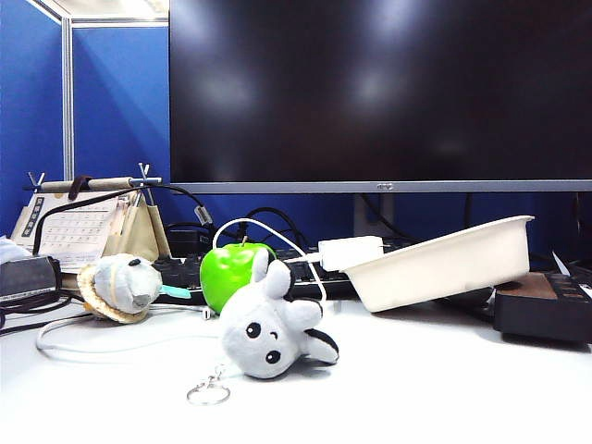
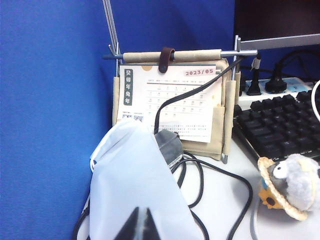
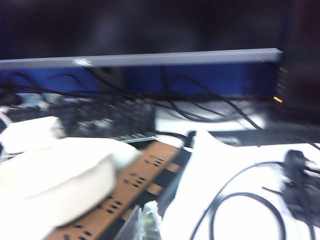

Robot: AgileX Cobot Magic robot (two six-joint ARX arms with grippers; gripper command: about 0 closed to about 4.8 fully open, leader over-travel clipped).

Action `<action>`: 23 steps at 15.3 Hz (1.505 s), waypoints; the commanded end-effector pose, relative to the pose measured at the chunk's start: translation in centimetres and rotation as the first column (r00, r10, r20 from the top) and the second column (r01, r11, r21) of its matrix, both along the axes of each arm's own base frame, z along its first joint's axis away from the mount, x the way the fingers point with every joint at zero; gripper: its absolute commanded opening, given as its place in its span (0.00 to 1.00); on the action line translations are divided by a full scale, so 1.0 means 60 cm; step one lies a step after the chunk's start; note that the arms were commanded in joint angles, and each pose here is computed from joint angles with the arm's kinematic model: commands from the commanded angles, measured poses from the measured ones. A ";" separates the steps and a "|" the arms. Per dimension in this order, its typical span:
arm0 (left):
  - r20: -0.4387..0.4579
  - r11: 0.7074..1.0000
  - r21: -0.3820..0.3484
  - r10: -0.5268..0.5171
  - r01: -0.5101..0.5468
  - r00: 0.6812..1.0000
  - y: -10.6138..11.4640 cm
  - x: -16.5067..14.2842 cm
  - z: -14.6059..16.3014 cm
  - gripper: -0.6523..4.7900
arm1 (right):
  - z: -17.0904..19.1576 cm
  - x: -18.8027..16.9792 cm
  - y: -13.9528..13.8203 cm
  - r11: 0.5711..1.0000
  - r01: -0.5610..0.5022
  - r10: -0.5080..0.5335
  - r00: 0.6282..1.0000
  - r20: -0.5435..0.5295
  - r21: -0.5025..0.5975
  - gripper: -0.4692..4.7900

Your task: Place the tilting octopus upright.

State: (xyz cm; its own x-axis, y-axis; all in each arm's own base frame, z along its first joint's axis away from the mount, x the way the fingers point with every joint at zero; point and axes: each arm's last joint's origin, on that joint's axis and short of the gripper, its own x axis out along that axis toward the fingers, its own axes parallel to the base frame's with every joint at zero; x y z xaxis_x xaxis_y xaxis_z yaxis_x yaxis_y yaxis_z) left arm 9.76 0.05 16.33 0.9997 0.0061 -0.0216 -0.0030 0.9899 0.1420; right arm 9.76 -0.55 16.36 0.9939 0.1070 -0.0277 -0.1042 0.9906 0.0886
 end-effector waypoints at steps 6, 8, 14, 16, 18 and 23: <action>0.013 1.000 0.003 -0.007 0.007 1.000 0.000 0.000 0.002 0.11 | -0.001 0.000 -0.001 1.000 0.028 -0.028 1.000 -0.007 0.004 0.09; 0.012 1.000 -0.005 -0.007 0.007 1.000 0.000 0.000 0.002 0.11 | -0.001 0.000 -0.001 1.000 0.028 -0.028 1.000 -0.007 0.005 0.09; 0.025 0.973 -0.146 -0.175 0.177 0.984 -0.009 -0.001 0.005 0.11 | -0.001 -0.001 0.005 0.993 -0.092 0.093 0.996 -0.012 0.071 0.09; 0.037 0.942 -0.230 -0.243 0.245 0.969 -0.012 -0.004 0.015 0.11 | 0.007 -0.002 0.006 0.983 -0.113 0.115 0.993 -0.006 0.144 0.09; 0.068 0.935 -0.222 -0.268 0.277 0.961 -0.013 -0.012 0.045 0.11 | 0.037 -0.009 0.008 0.977 -0.157 0.152 0.987 0.044 0.144 0.09; 0.132 0.889 -0.328 -0.291 0.319 0.948 -0.015 -0.085 0.185 0.11 | 0.197 -0.077 0.018 0.957 -0.231 0.188 0.955 0.232 0.175 0.09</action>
